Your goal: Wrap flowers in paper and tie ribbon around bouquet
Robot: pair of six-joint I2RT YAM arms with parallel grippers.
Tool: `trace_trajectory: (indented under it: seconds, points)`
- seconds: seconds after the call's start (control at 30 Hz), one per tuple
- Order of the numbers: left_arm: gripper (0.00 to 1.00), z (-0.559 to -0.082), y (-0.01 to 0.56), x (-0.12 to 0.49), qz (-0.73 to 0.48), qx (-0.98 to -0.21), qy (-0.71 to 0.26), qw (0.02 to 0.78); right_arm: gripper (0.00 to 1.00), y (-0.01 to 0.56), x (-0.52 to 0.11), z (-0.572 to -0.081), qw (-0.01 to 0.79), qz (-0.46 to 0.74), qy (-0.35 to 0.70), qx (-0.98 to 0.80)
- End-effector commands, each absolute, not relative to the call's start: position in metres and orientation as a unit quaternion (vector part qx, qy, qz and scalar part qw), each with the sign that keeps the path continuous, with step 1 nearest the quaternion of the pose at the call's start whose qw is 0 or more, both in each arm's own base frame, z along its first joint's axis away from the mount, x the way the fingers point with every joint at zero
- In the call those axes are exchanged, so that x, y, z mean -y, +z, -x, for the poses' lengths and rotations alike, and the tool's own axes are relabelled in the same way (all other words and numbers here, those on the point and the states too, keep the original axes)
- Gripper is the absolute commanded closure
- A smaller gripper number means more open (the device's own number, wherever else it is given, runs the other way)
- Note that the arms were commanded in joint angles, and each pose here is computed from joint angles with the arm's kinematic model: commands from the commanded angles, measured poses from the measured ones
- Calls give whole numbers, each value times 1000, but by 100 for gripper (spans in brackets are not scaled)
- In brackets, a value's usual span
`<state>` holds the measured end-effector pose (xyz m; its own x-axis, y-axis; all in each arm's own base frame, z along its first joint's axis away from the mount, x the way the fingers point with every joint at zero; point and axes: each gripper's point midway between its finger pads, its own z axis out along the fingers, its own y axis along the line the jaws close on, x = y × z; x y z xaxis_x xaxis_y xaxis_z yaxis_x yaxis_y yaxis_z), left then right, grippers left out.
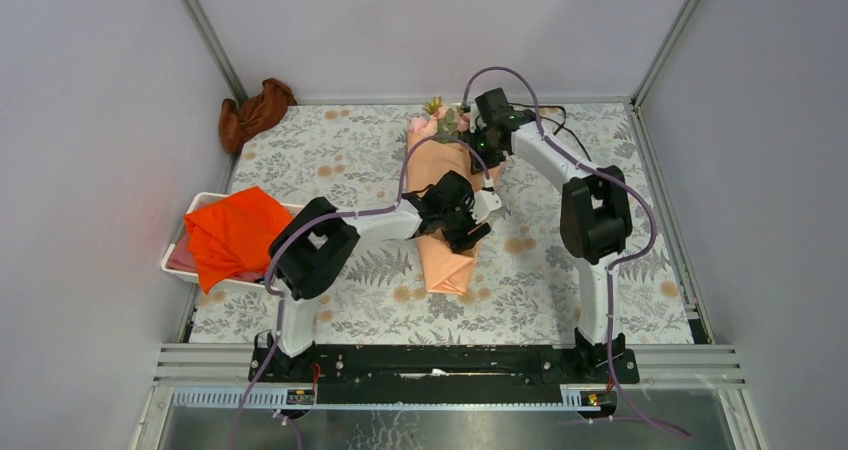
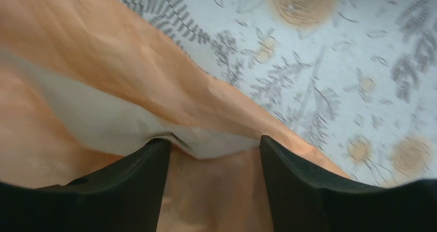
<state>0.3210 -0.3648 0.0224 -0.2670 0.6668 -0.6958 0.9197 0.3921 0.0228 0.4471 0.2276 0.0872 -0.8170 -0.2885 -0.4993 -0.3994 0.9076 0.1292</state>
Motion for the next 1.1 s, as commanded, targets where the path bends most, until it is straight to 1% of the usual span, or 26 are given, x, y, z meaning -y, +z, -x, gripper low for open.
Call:
trace_trajectory:
  seconds: [0.0,0.07,0.13,0.17,0.23,0.27,0.3,0.37,0.4,0.43,0.47,0.57,0.63,0.77,0.87,0.93,0.97,1.03,1.07]
  points:
    - [26,-286,70,359,-552,-751,-238,272,100,114,-215,-462,282,153,189,-928]
    - [23,-274,88,356,-566,-740,-255,258,100,110,-213,-466,285,151,204,-924]
    - [22,-262,104,353,-583,-727,-269,243,100,105,-211,-467,284,150,212,-923]
    - [22,-256,111,351,-590,-721,-276,235,100,102,-210,-468,285,149,214,-922]
    - [26,-245,124,348,-600,-711,-290,222,100,99,-206,-470,287,144,219,-921]
    - [32,-244,129,347,-601,-709,-292,224,100,98,-205,-470,287,142,224,-921]
    - [40,-248,131,347,-598,-710,-288,235,100,97,-205,-471,287,141,227,-920]
    - [61,-265,122,350,-577,-725,-263,269,100,97,-206,-471,285,142,235,-918]
    - [68,-277,115,352,-566,-731,-245,291,100,97,-208,-471,285,143,238,-917]
    - [72,-287,108,355,-561,-734,-230,307,100,97,-209,-472,286,144,241,-916]
    - [74,-295,99,358,-560,-735,-215,316,100,97,-208,-472,286,142,242,-916]
    - [75,-308,73,364,-559,-745,-178,317,100,97,-206,-474,289,137,242,-916]
    - [75,-306,57,369,-569,-743,-164,314,100,97,-204,-475,293,131,240,-916]
    - [73,-280,31,379,-610,-719,-152,298,100,100,-197,-483,307,114,234,-915]
    - [69,-259,10,383,-645,-697,-135,283,100,102,-193,-487,320,94,230,-914]
    - [67,-250,-5,382,-663,-688,-119,271,95,101,-188,-490,328,81,218,-916]
    - [67,-246,-14,379,-668,-687,-111,263,91,100,-180,-492,334,67,195,-920]
    - [65,-242,-26,373,-674,-688,-101,249,77,97,-159,-497,339,34,151,-928]
    - [65,-238,-30,370,-678,-687,-101,241,73,96,-150,-498,340,18,137,-930]
